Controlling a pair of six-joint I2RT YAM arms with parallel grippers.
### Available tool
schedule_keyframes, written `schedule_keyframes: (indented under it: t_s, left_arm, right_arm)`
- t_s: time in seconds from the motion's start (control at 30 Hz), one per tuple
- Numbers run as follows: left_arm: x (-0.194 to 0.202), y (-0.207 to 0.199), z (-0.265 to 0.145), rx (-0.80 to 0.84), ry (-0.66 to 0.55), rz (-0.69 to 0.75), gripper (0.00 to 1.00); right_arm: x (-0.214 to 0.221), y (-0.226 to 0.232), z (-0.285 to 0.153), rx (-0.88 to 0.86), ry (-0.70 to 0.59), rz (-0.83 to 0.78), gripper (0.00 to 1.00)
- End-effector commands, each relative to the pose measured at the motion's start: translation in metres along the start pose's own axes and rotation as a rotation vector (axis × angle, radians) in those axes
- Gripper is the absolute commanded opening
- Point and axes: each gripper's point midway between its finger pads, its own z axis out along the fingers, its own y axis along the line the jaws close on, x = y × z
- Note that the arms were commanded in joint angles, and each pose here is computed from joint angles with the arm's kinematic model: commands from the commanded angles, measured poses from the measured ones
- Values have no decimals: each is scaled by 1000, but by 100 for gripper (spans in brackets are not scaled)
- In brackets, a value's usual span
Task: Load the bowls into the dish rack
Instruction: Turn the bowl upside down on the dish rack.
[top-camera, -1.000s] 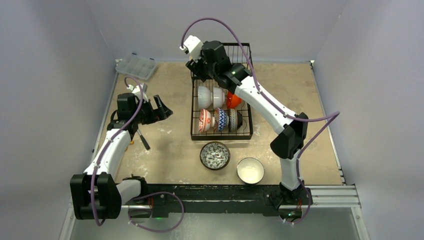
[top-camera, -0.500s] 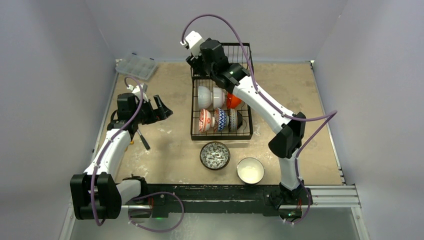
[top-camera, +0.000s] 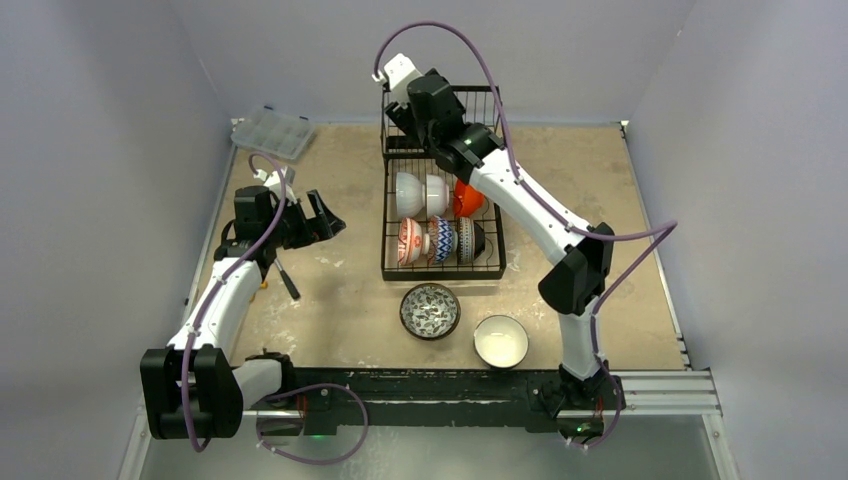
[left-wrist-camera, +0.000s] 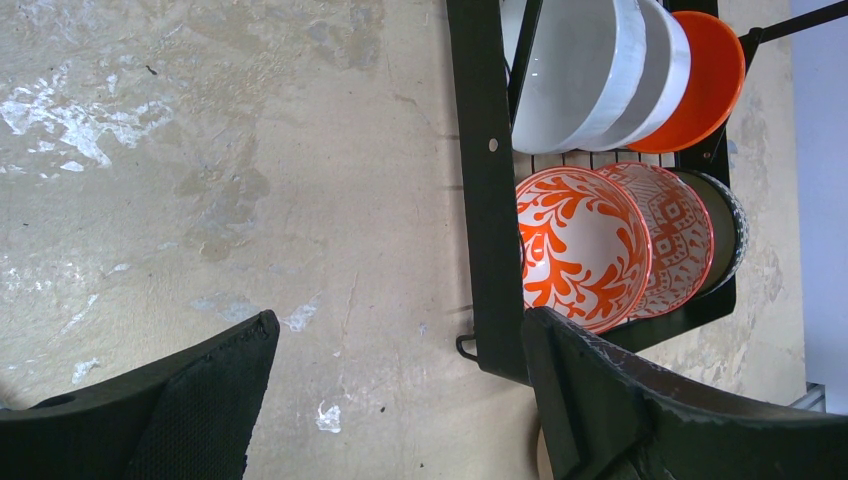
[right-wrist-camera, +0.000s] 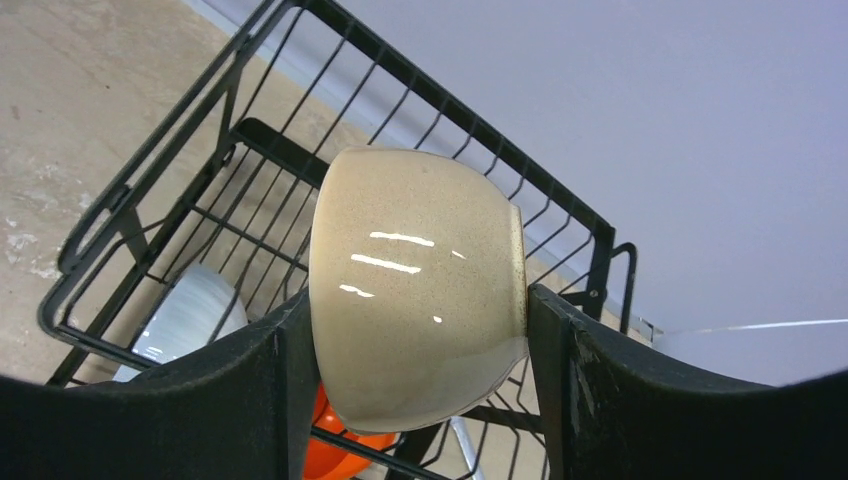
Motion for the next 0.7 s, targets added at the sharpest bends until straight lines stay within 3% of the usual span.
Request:
schedule_keyframes:
  t_s: [0.0, 0.67]
  left_arm:
    - [-11, -5, -1, 20, -42, 51, 90]
    - [-11, -5, -1, 16, -44, 52, 89]
  right_arm:
    - [-17, -23, -17, 44, -52, 40, 0]
    - [4, 36, -21, -244, -37, -17, 0]
